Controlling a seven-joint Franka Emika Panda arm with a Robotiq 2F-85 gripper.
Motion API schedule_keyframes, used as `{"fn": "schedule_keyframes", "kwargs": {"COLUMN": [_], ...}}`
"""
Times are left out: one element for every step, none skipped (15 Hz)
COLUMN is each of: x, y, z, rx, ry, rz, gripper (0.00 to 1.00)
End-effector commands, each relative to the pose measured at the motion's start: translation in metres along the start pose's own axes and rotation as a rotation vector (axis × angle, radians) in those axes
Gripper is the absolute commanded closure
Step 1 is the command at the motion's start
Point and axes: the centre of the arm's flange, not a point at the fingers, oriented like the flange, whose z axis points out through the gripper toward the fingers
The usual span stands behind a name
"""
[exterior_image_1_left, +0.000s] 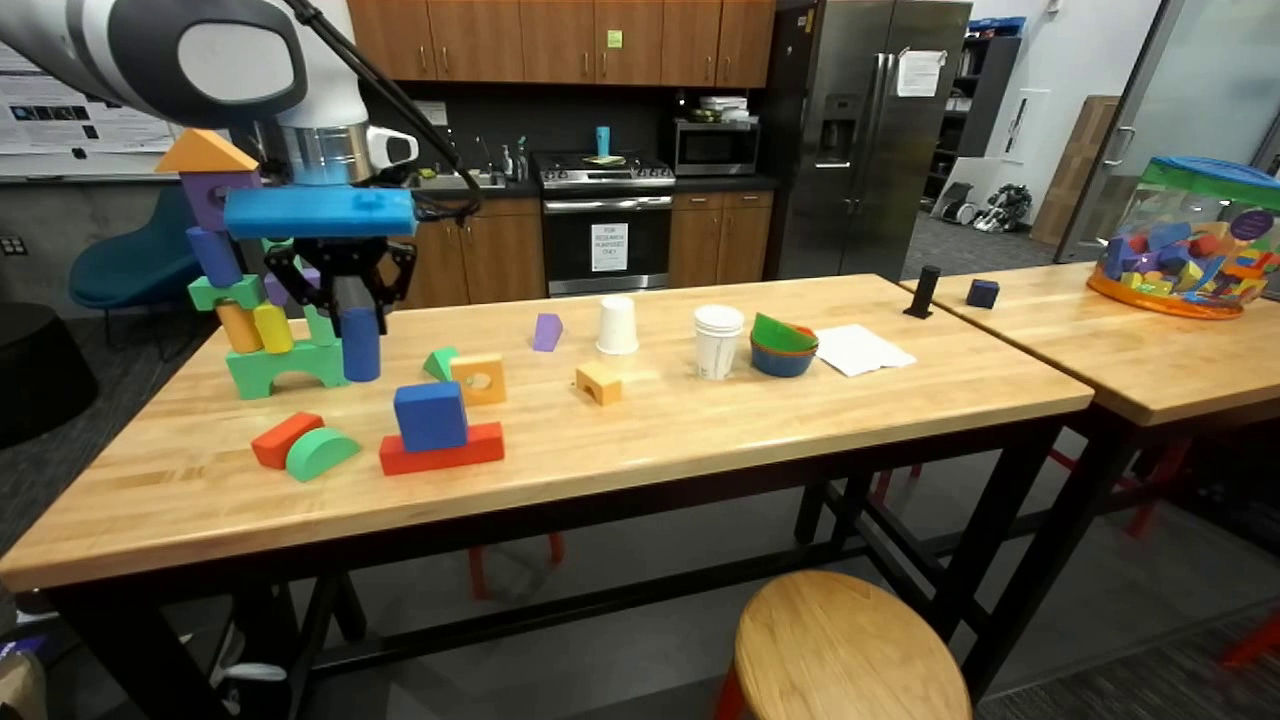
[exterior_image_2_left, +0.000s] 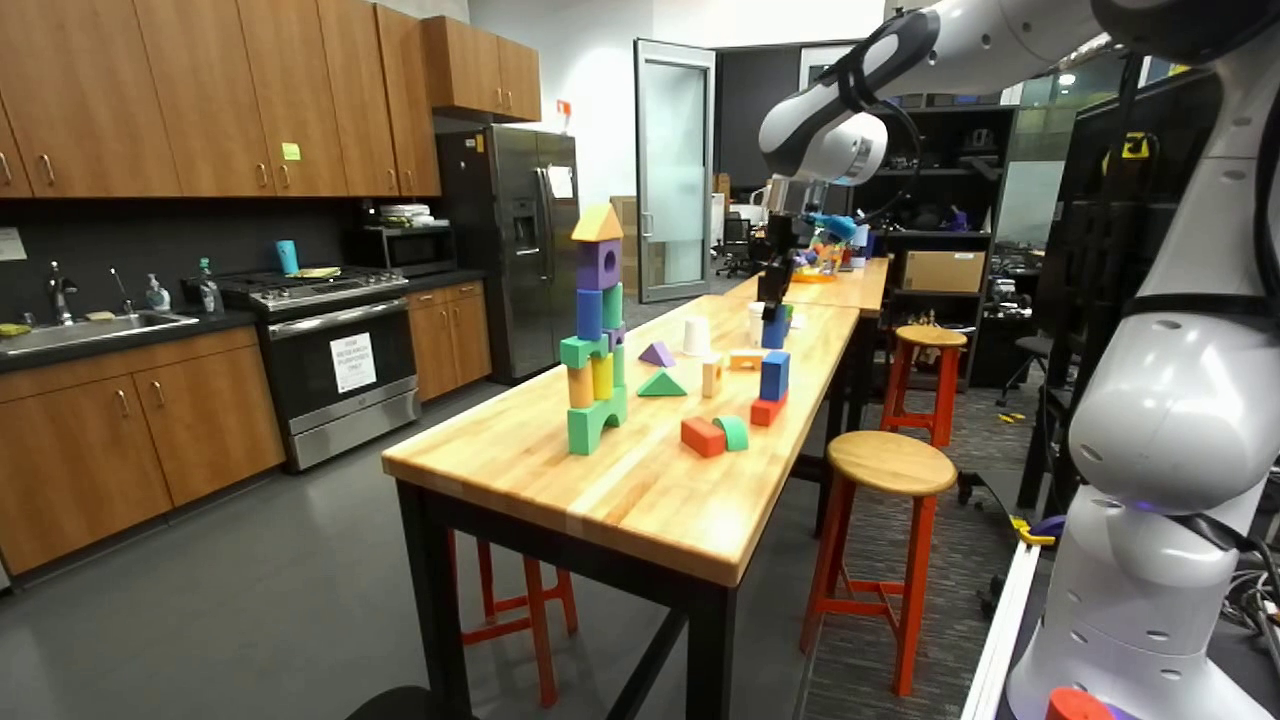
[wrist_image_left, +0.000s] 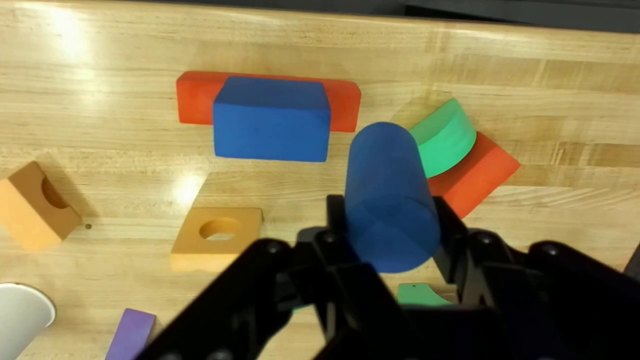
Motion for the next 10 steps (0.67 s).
{"fn": "schedule_keyframes", "kwargs": {"x": [0.004,0.005,0.005,0.005,0.005,0.005,0.005,0.005,0.005,0.005], "y": [0.002,0.004,0.007,0.008,0.009,0.011,0.012,0.013,0.014,0.015], "z": [0.000,0.000,0.001,0.002,0.003,0.005,0.006,0.008,0.009,0.010], "rx": [-0.017,-0.014,-0.006,-0.010,-0.007,-0.014,-0.011,-0.011,-0.009,-0.011], "ry": [0.009,0.008,0.005,0.003,-0.001,-0.005,-0.008,-0.012,-0.014,-0.014], "rz": [-0.033,-0.038,-0.038,-0.044,-0.045,-0.044,-0.046,-0.043,-0.044,-0.045], "gripper": [0.83,0.83,0.83,0.83,0.83,0.83,0.83,0.83,0.83,0.83]}}
